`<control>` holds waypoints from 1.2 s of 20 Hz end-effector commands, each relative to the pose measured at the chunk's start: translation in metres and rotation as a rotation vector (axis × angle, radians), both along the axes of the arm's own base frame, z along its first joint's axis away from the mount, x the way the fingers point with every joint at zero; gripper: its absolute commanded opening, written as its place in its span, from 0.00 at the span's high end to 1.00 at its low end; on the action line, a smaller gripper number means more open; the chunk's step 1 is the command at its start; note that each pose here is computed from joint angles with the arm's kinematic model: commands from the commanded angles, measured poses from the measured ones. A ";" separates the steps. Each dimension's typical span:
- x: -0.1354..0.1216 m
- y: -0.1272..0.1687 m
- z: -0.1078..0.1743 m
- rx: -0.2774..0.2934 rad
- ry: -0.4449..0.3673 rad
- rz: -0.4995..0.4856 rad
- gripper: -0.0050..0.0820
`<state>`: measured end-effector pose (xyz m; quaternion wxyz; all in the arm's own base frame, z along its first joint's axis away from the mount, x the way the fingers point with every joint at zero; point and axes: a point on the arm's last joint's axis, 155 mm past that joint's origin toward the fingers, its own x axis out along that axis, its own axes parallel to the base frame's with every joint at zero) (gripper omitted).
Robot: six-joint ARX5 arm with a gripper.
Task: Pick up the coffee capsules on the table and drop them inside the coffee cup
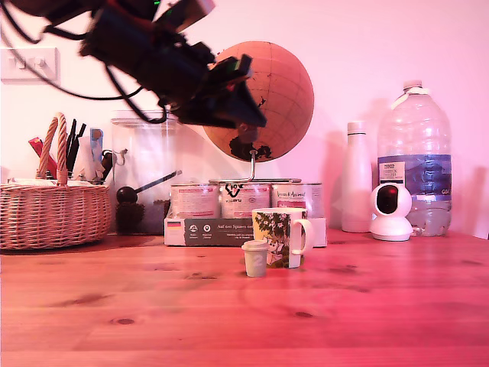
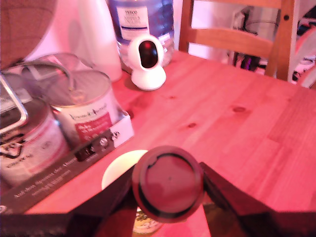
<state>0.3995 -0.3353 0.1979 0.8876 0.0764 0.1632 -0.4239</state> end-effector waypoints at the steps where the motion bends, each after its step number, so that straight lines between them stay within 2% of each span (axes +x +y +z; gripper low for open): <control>1: 0.006 -0.005 -0.014 0.022 0.029 -0.007 0.69; 15: 0.047 -0.027 -0.034 0.129 0.191 -0.002 0.69; 24: 0.066 -0.030 -0.061 0.206 0.299 0.020 0.69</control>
